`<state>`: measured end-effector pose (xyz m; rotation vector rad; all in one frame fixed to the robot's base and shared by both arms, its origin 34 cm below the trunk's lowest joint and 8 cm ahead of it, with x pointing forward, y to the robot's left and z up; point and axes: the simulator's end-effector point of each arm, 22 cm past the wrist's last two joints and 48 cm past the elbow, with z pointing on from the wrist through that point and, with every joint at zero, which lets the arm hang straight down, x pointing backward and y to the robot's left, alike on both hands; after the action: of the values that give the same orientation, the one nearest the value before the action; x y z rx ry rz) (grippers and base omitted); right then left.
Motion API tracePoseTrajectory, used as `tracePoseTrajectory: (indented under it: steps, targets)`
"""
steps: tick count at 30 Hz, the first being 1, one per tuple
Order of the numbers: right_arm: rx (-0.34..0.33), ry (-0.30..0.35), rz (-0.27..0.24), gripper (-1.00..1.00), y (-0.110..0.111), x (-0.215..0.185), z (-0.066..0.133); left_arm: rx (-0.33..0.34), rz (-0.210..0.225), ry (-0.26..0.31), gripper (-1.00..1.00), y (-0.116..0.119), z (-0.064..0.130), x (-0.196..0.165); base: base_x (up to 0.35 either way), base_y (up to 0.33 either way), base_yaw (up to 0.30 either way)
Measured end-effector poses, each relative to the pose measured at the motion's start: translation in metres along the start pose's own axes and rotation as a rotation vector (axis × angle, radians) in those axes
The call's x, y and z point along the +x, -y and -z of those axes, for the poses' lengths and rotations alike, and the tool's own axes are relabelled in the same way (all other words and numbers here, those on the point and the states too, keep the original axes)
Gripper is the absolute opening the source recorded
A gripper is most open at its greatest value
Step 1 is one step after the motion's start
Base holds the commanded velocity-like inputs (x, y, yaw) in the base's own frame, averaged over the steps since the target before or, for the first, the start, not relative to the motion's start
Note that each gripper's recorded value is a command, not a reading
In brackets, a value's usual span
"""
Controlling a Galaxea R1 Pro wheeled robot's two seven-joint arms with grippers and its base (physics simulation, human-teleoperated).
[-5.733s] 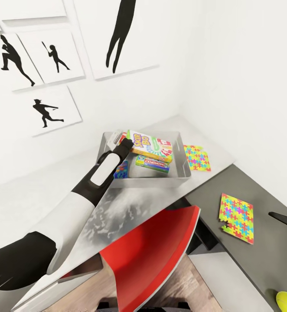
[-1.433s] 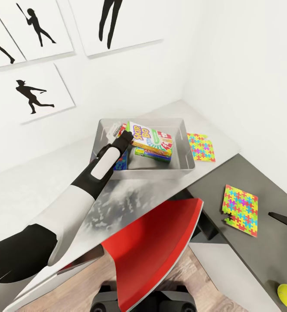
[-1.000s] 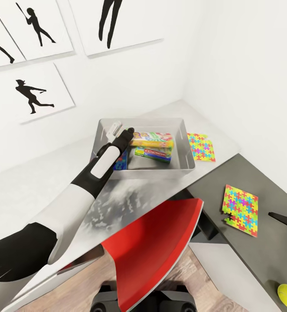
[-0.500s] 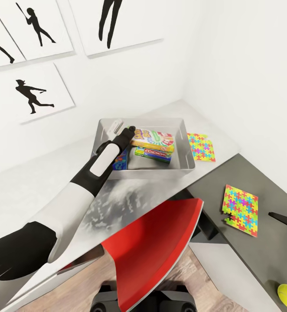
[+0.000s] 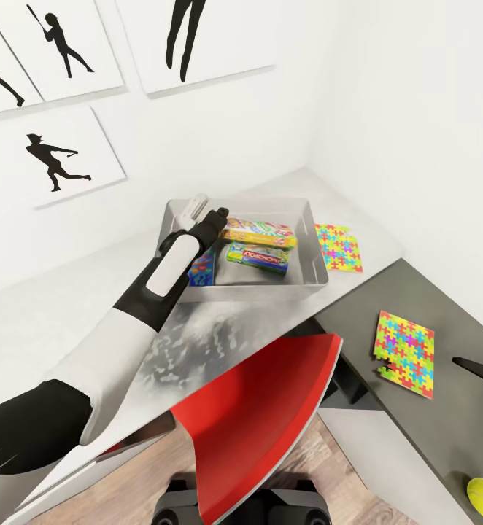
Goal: Put all the toys in the child's room - the three board games (two on the bed and one on the table), the two jigsaw puzzles on the table, and the tennis ball on the table - inside the toy box on the table in the child's room.
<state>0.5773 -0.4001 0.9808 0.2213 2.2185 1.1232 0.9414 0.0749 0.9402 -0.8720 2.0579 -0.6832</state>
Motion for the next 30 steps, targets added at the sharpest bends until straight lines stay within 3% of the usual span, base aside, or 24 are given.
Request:
tracePoseTrajectory:
  steps: [5,15,20,30]
  targets:
    - [0.000,0.000,0.000,1.00,0.000,0.000,0.000,0.006,0.008,-0.053,1.00,0.012,0.018,0.011,0.000,0.000,0.000]
    - [0.001,0.001,0.000,1.00,0.000,0.000,0.000,-0.001,0.095,-0.153,1.00,0.025,0.056,0.032,0.000,0.000,0.000]
    - [0.002,0.005,0.001,1.00,0.000,-0.002,0.002,0.004,0.137,-0.206,1.00,0.029,0.066,0.044,0.000,0.000,0.000]
    - [0.001,0.007,0.003,1.00,0.000,-0.003,0.003,-0.001,0.174,-0.257,1.00,0.027,0.074,0.057,0.000,0.000,0.000]
